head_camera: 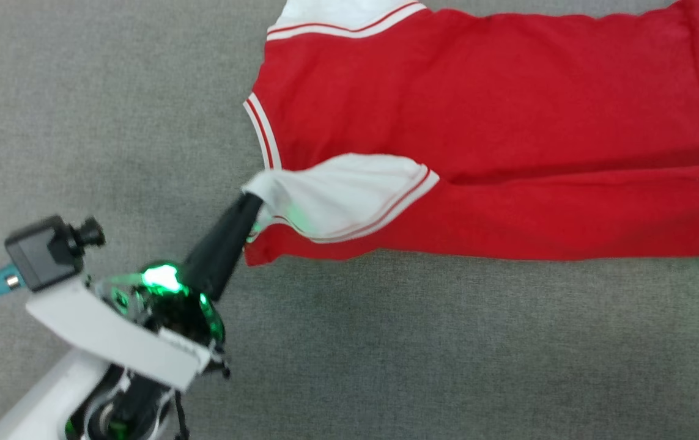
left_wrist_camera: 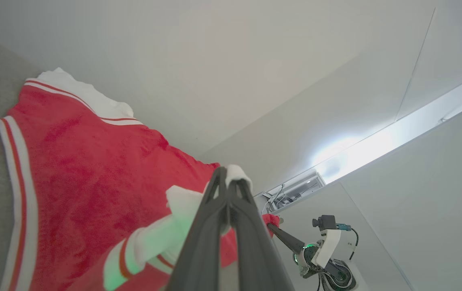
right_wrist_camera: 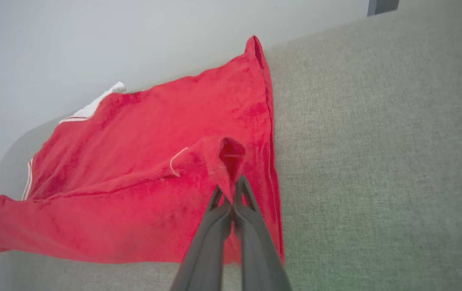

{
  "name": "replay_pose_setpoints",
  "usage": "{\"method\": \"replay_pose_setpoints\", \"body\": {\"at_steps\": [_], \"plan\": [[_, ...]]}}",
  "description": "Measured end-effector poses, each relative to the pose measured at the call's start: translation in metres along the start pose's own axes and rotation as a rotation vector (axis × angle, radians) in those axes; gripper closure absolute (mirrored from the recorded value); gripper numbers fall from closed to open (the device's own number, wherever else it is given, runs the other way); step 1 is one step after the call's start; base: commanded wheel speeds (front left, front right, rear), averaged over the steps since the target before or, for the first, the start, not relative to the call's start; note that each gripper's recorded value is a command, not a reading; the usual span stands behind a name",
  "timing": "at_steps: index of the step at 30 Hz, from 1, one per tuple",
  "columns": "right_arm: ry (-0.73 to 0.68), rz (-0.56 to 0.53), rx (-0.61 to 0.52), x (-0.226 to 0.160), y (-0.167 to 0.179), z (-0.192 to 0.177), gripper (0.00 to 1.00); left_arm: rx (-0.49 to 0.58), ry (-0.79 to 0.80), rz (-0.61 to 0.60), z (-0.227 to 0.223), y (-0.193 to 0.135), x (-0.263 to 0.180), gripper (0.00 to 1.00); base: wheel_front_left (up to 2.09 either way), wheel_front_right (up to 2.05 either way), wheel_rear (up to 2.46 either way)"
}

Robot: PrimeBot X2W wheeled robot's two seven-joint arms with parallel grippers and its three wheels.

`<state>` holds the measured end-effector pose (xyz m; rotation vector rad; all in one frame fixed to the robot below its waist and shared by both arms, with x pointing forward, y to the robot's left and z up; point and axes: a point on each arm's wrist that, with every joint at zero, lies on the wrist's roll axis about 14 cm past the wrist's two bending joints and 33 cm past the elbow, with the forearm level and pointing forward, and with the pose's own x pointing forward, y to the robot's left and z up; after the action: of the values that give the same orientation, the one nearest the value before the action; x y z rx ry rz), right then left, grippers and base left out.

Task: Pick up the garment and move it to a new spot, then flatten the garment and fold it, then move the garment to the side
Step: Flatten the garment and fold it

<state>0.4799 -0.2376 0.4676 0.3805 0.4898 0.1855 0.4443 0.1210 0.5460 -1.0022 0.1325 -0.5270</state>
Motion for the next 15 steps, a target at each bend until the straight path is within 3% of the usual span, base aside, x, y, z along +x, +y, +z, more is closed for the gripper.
{"method": "replay_pose_setpoints", "body": {"at_steps": [10, 15], "plan": [[0.063, -0.043, 0.068, 0.023, -0.019, -0.034, 1.0, 0.019, 0.022, 0.177, -0.018, 0.073, 0.011, 1.0, 0.0, 0.0, 0.0], [0.073, -0.055, 0.089, 0.03, -0.025, -0.046, 1.0, 0.001, 0.012, 0.229, -0.024, 0.093, 0.012, 1.0, 0.0, 0.0, 0.0]]}}
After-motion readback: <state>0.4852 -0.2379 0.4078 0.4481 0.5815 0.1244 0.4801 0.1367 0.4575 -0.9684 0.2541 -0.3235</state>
